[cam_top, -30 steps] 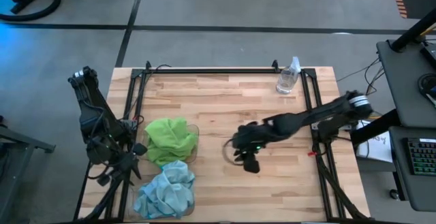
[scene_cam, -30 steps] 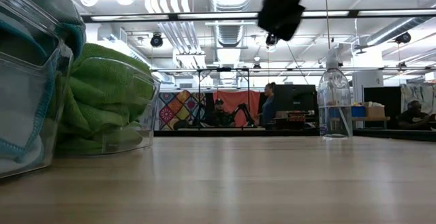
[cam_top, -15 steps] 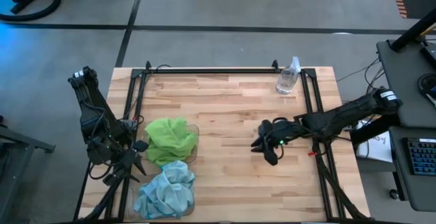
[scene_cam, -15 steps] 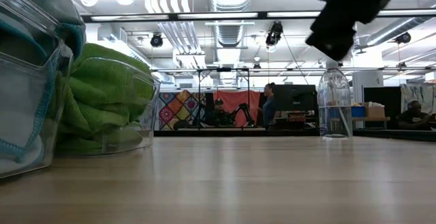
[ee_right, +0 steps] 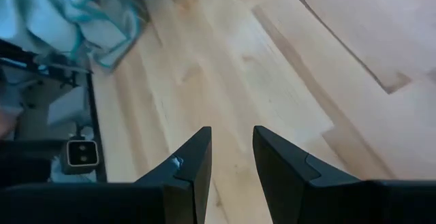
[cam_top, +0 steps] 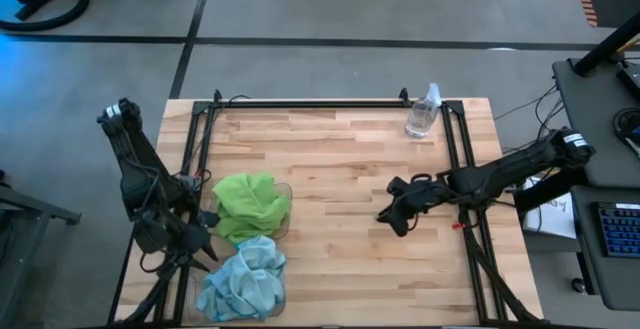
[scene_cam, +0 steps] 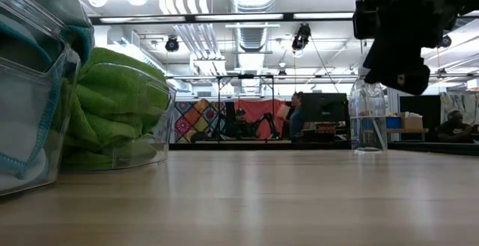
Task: Sort microfiber towel by color & place in baskets
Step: Return to Home Position
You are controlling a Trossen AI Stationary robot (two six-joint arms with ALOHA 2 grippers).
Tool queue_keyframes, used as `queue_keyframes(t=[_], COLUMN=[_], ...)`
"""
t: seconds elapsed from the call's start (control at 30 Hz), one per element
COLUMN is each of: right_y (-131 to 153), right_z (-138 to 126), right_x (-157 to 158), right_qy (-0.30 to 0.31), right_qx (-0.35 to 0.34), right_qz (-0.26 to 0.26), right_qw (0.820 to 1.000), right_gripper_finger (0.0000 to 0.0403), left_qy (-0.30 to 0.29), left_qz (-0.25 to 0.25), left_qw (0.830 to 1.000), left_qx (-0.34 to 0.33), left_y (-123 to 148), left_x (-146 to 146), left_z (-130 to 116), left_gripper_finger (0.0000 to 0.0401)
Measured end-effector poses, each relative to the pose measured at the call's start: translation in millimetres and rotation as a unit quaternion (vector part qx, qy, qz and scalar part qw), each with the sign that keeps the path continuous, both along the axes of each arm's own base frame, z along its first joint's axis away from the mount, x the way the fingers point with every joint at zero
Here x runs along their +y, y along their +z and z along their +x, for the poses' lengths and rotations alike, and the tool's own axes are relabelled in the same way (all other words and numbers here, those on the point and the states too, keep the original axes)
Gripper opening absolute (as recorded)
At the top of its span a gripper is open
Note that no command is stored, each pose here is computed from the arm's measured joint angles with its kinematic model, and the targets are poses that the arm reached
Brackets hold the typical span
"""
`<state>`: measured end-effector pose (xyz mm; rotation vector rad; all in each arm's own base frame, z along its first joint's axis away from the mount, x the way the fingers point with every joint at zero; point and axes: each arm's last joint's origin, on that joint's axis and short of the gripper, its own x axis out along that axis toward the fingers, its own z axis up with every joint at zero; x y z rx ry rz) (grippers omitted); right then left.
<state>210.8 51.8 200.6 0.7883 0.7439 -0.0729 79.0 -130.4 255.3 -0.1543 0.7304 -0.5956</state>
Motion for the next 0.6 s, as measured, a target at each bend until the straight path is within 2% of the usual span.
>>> queue_keyframes(t=[0.13,0.27,0.3,0.4,0.5,0.6], right_y=[-4,-4,-4,-1,1,6], right_z=[2,2,1,1,0,1], right_x=[0,2,2,2,2,2], right_qy=[-0.007,0.02,0.029,0.056,0.077,0.089], right_qx=[0.012,-0.002,-0.005,-0.022,-0.039,-0.073], right_qz=[0.006,-0.044,-0.054,-0.083,-0.119,-0.138], right_qw=[1.0,0.999,0.998,0.995,0.989,0.984], right_gripper_finger=[0.0102,0.0102,0.0102,0.0102,0.0102,0.0102], left_qy=[0.033,0.03,0.04,0.066,0.017,0.008], left_qz=[0.023,0.116,0.117,0.072,0.1,0.066], left_qw=[0.999,0.986,0.984,0.987,0.987,0.992], left_qx=[-0.026,-0.117,-0.13,-0.13,-0.127,-0.111], left_y=[0,10,12,15,12,14], left_x=[-2,-1,-2,-9,-11,-9], left_z=[5,9,10,15,14,11], left_gripper_finger=[0.0123,0.0123,0.0123,0.0123,0.0123,0.0123])
